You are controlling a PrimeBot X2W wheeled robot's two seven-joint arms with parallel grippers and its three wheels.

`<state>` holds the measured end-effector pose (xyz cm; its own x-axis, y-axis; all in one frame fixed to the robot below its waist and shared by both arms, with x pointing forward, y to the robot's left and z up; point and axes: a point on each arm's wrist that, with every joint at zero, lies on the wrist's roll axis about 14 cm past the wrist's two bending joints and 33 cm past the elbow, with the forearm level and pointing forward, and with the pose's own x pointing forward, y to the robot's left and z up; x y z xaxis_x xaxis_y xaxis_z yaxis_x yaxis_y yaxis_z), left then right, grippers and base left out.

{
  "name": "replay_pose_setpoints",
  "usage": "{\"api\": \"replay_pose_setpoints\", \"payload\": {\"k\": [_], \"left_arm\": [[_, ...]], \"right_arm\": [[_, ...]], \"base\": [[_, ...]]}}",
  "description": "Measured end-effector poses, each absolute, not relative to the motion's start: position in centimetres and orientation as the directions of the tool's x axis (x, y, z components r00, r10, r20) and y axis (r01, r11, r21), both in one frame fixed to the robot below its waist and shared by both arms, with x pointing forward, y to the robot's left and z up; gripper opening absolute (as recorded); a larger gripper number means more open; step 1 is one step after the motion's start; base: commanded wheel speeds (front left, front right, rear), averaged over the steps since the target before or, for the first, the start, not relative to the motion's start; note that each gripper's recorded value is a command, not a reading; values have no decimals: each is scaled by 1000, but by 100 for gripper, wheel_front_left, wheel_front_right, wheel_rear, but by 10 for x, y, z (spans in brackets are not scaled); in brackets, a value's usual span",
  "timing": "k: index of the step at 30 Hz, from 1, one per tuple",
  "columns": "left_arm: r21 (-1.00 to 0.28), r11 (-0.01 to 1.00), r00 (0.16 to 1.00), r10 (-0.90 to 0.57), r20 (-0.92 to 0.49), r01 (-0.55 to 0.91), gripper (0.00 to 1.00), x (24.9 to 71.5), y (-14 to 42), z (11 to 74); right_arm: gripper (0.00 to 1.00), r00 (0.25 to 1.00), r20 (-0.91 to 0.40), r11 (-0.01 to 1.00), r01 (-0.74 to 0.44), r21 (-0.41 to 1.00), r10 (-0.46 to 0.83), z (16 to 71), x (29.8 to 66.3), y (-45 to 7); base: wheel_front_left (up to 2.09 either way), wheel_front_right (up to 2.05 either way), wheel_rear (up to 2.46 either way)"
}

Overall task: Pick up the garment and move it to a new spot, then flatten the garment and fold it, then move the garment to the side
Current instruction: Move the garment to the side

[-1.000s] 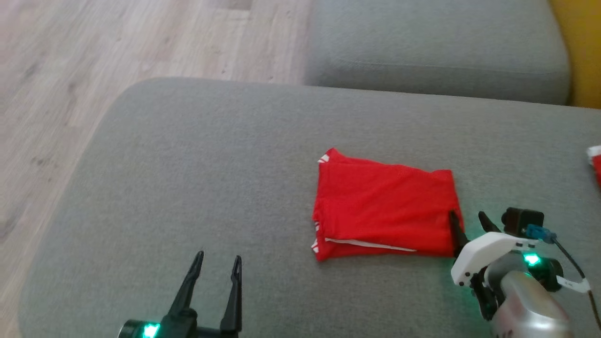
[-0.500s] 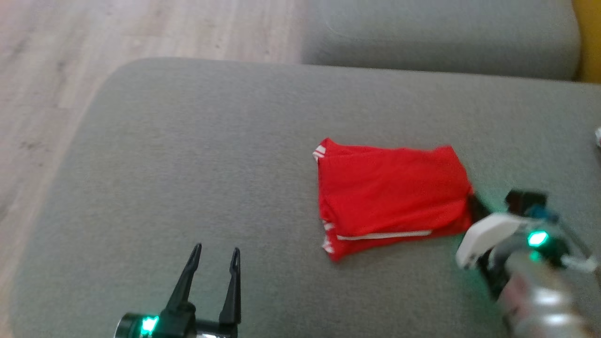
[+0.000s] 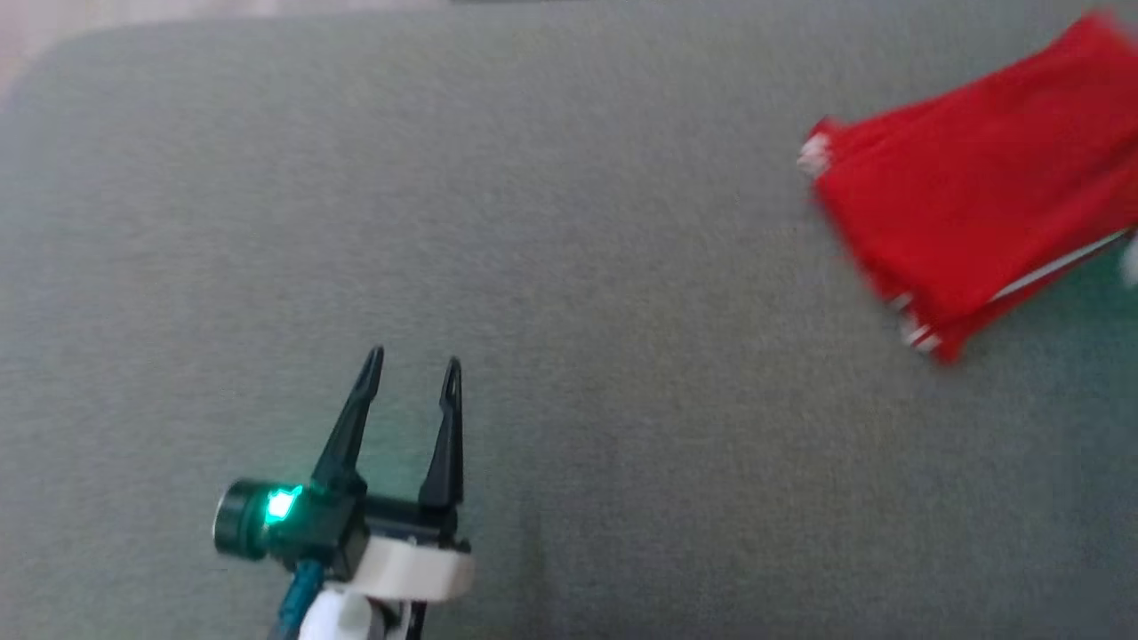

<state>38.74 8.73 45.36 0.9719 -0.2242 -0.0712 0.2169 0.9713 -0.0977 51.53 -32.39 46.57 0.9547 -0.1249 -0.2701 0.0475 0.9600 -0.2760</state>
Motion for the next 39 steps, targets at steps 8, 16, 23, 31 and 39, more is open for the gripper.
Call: {"api": "replay_pose_setpoints", "payload": {"k": [8,16,23,31,39], "left_arm": [[-134,946,948,-309,-80,296,100,419,58,438],[-171,936,945,-321,-65,306,100,424,51,443],[-202,942,959,-281,-30,269,100,400,67,467],[-147,979,989,-145,-28,139,100,358,109,476],[-133,991,999,-28,20,31,100,325,144,488]], "right_arm": [[100,904,-219,891,276,-360,-368,494,501,-431],[100,931,-142,891,264,-370,-335,506,500,-408],[100,968,-244,987,23,-160,-62,439,458,-266],[100,974,-142,980,-164,112,179,448,387,-156],[100,971,-4,966,-236,107,238,482,346,-127]], "base": [[0,0,0],[0,0,0],[0,0,0],[0,0,0],[0,0,0]]}}
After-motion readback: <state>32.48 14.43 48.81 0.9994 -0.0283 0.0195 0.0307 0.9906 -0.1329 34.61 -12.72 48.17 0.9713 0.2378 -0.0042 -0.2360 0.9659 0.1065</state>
